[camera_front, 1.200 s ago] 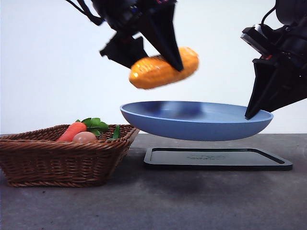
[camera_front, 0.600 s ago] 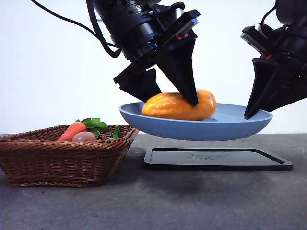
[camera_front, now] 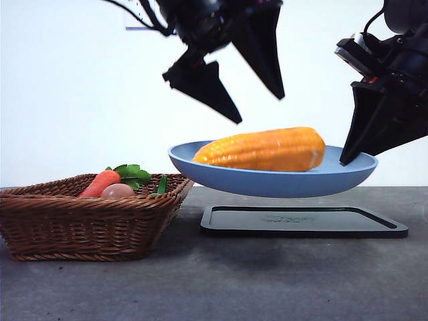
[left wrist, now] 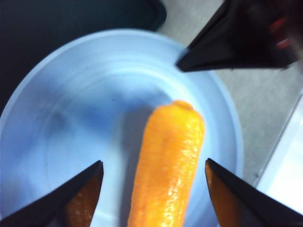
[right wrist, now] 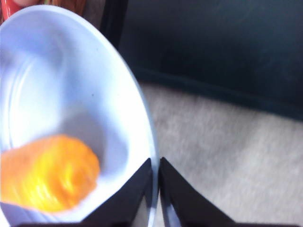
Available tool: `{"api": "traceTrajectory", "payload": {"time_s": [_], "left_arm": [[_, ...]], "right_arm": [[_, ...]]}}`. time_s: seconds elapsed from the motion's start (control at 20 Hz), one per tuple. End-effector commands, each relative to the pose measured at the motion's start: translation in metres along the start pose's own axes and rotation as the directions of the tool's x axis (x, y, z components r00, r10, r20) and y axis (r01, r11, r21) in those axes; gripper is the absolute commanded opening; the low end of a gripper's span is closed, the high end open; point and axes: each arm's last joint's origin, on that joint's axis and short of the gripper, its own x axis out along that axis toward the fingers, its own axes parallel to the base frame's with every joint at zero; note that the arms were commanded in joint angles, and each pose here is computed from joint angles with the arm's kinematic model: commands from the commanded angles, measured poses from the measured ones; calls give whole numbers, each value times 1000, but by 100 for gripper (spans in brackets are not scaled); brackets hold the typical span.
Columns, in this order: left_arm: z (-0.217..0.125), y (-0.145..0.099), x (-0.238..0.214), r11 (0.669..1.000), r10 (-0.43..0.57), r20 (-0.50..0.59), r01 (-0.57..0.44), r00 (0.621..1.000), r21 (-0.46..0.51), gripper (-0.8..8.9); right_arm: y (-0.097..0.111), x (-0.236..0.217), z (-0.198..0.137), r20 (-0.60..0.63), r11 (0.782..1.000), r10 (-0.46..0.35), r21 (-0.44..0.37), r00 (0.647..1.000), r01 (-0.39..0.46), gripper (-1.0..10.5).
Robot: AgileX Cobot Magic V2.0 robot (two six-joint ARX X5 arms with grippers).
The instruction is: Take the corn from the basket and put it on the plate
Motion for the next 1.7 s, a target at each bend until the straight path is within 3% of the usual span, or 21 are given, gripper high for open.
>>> {"api": "traceTrajectory", "payload": {"time_s": [0.05,0.4,0.65,0.95,1.15,1.55,1.7], "left_arm": [[10,-6,-7,1000,-5,13,5,1000,15,352],[25,-15,-35,1000,-6,34,5,999,24,352],[25,-16,-39,1000,-6,26,6,1000,22,351],[25,-16,-39,1000,-6,22,6,1000,20,351],[25,-16,-39,1000,-6,22,6,1000,20,351],[26,-16,-40,1000,-6,35,5,999,24,351],[26,-16,-40,1000,-6,34,6,999,24,351]], "right_arm": [[-2,-1,8,26,1000,3,3,1000,-3,3],[-31,-4,23,88,996,-58,70,994,52,3],[-54,-1,56,118,990,-88,121,989,73,3],[-80,22,94,93,984,-100,157,991,84,3],[-94,43,102,64,981,-101,175,993,89,3],[-101,51,102,52,979,-106,181,993,95,8],[-100,51,101,43,978,-106,186,993,96,127]]}}
